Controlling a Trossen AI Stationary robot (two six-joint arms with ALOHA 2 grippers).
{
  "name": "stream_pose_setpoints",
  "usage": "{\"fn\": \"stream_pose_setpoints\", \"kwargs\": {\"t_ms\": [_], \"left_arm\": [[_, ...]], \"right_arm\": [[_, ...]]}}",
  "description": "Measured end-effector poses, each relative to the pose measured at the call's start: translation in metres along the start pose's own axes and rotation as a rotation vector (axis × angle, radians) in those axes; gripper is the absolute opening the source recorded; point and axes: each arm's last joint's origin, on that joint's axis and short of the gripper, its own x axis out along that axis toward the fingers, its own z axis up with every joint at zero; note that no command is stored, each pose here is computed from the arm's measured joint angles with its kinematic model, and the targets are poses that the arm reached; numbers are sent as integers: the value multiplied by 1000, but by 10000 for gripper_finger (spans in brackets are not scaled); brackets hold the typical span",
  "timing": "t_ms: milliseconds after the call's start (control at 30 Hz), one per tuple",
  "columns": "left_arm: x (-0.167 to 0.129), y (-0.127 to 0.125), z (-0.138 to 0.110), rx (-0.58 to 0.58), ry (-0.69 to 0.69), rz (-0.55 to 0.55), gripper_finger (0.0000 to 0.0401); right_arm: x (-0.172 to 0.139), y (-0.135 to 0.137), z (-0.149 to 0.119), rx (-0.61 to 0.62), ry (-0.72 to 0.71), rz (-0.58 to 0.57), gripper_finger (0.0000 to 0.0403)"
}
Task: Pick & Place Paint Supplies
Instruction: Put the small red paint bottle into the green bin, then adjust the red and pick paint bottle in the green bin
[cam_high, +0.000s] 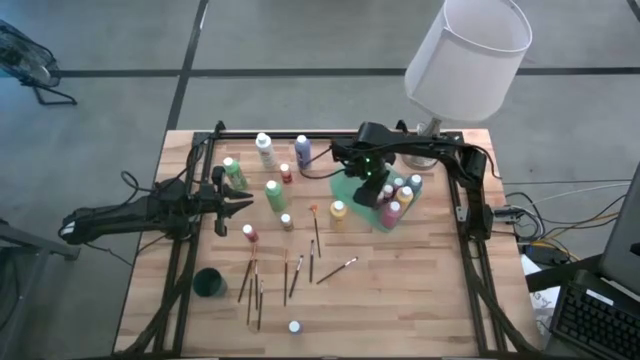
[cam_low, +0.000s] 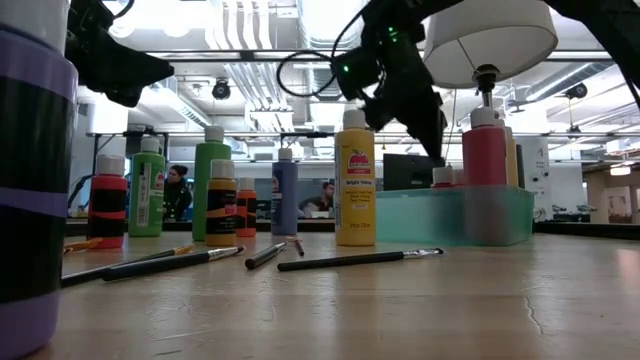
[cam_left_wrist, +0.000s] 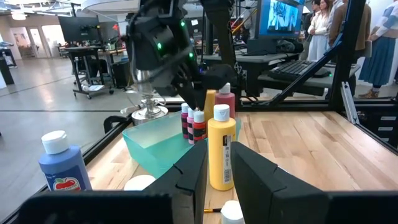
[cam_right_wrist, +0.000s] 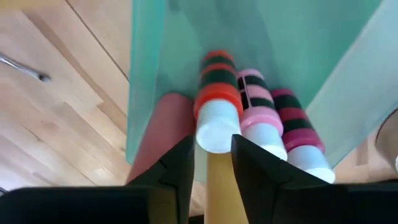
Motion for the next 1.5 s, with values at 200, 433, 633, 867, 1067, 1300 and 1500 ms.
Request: {"fn": "stream_pose_setpoints", "kwargs": {"t_ms": [200,433,633,867,1067,1300,1500], "left_arm": [[0,0,0,0,0,0,76],[0,0,0,0,0,0,76],[0,0,0,0,0,0,76],[0,0,0,0,0,0,76],[0,0,0,0,0,0,76],[0,0,0,0,0,0,76],[0,0,0,0,0,0,76]], "right_arm": [[-25,3,2,3,-102,14,63],[-7,3,24,7,-93,14,14],[30,2,48,19,15,-1,8],[42,1,54,17,51,1,8],[41,1,51,31,72,-9,8],[31,0,46,39,52,-6,8],[11,-6,44,75,-8,33,8]]}}
